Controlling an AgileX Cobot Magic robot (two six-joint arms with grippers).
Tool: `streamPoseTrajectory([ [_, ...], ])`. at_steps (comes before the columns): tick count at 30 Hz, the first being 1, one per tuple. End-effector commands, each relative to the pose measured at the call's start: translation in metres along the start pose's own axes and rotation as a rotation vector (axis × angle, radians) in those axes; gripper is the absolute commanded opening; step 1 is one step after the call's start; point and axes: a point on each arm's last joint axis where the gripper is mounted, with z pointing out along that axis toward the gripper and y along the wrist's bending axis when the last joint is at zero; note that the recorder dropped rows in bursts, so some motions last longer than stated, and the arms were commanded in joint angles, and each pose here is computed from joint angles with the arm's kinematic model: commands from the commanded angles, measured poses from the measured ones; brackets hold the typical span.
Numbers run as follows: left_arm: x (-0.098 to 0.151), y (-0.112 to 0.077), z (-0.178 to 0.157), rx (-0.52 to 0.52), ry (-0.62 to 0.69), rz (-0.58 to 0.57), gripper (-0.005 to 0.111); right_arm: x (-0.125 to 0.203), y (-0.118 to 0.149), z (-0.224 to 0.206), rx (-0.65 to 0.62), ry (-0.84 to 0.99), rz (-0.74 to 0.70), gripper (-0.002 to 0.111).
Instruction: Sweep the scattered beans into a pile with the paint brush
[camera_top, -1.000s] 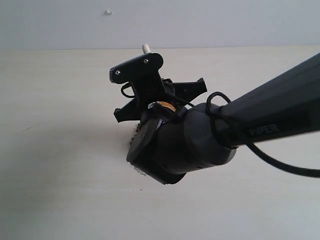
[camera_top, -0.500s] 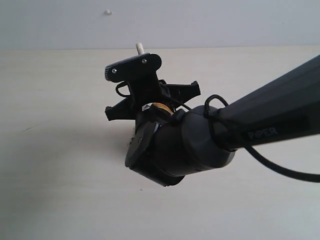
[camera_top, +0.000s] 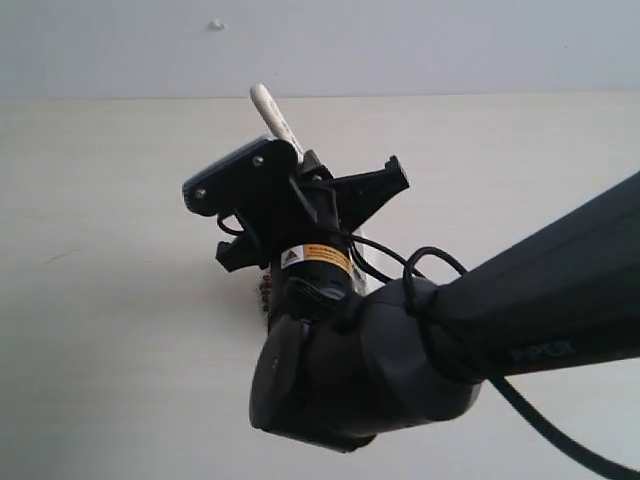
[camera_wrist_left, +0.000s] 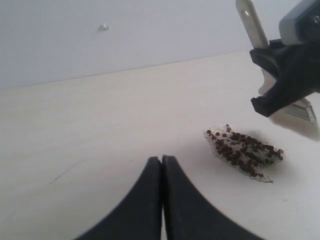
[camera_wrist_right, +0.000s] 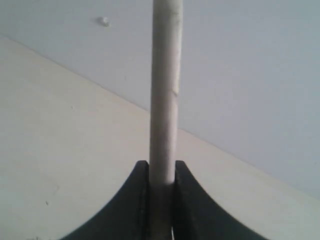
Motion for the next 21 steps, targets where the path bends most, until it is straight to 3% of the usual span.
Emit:
streamPoseTrajectory([
  [1, 0.001, 0.000, 0.000, 0.003, 0.001, 0.006, 0.000, 0.016, -0.009, -0.005, 0.024, 0.019, 0.011, 0.000],
  [4, 0.001, 0.000, 0.000, 0.003, 0.001, 0.006, 0.000, 0.021, -0.008, -0.005, 0.023, 0.026, 0.030, 0.000],
  [11, 0.001, 0.000, 0.000, 0.003, 0.001, 0.006, 0.000, 0.023, 0.008, -0.005, -0.136, 0.060, 0.152, 0.000],
  [21, 0.001, 0.000, 0.000, 0.003, 0.001, 0.006, 0.000, 0.012, 0.011, -0.002, -0.125, 0.044, 0.237, 0.000],
])
